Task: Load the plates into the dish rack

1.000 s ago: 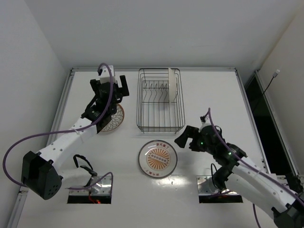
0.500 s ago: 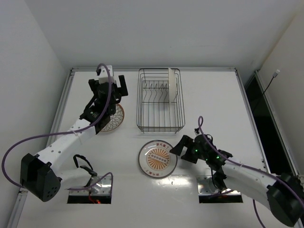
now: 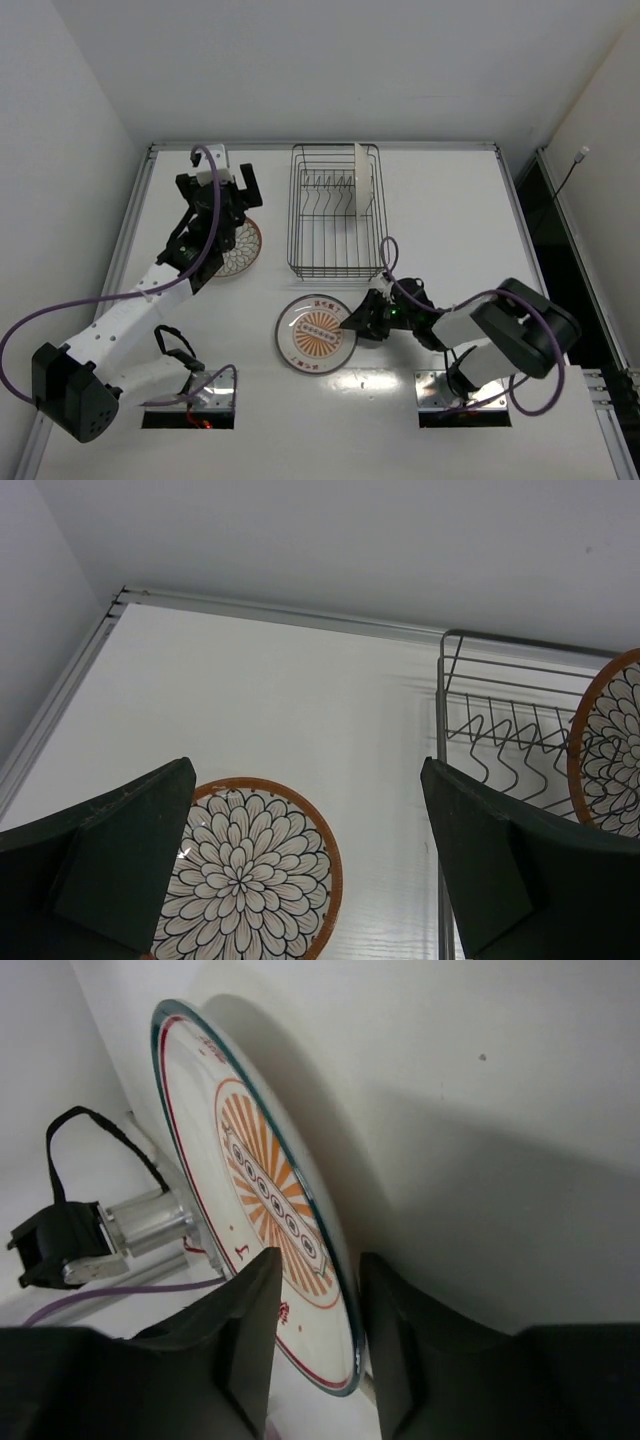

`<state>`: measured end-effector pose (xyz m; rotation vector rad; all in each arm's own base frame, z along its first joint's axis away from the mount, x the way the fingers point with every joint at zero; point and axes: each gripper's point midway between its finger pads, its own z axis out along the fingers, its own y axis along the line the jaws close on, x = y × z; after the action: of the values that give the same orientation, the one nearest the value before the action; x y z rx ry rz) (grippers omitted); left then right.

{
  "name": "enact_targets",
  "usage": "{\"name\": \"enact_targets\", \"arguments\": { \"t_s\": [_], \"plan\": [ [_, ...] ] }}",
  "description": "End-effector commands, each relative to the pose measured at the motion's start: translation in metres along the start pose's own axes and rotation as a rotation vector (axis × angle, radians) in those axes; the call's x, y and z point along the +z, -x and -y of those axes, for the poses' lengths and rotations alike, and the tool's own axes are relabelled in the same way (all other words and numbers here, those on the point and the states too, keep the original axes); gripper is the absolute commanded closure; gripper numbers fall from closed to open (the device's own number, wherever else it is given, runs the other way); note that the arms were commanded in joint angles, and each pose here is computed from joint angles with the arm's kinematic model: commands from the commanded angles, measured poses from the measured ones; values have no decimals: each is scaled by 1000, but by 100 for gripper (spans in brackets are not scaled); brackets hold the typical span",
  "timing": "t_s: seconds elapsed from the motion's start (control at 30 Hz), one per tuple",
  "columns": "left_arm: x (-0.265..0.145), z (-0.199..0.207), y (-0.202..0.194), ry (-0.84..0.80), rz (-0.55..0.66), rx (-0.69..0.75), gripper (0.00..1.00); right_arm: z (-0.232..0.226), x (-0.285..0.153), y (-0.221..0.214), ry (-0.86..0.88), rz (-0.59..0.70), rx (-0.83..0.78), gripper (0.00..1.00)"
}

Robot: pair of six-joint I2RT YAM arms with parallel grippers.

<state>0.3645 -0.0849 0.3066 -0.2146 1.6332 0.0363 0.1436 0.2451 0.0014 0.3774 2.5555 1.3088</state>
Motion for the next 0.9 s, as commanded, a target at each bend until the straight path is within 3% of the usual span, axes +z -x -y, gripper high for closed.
{"name": "enact_targets", "arguments": {
  "t_s": [0.0, 0.03, 0.2, 0.57, 0.67, 0.7, 0.77, 0.87],
  "plan": [
    [-3, -2, 14, 9, 47, -37, 5, 55, -3, -31, -156, -92, 58, 66],
    [-5, -3, 17, 8, 54, -43, 5, 55, -2, -33, -147, -103, 57, 76],
    [-6, -6, 8, 18, 46, -44, 4, 57, 5, -44, -122, -143, 85, 100],
    [-8, -8, 7, 18, 46, -44, 1, 25, -8, -58, 55, -128, 51, 100],
    [-10, -10, 10, 27, 56, -51, 1, 33, -8, -59, -11, -118, 26, 100],
    [-10, -10, 10, 27, 56, -51, 1, 13, -9, -54, 49, -95, -21, 100],
    [-11, -11, 13, 26, 63, -57, 1, 28, -5, -50, -120, -99, -88, 100],
    [-11, -11, 15, 25, 70, -63, 0, -4, -31, -12, -275, 54, -246, 100]
  ]
}}
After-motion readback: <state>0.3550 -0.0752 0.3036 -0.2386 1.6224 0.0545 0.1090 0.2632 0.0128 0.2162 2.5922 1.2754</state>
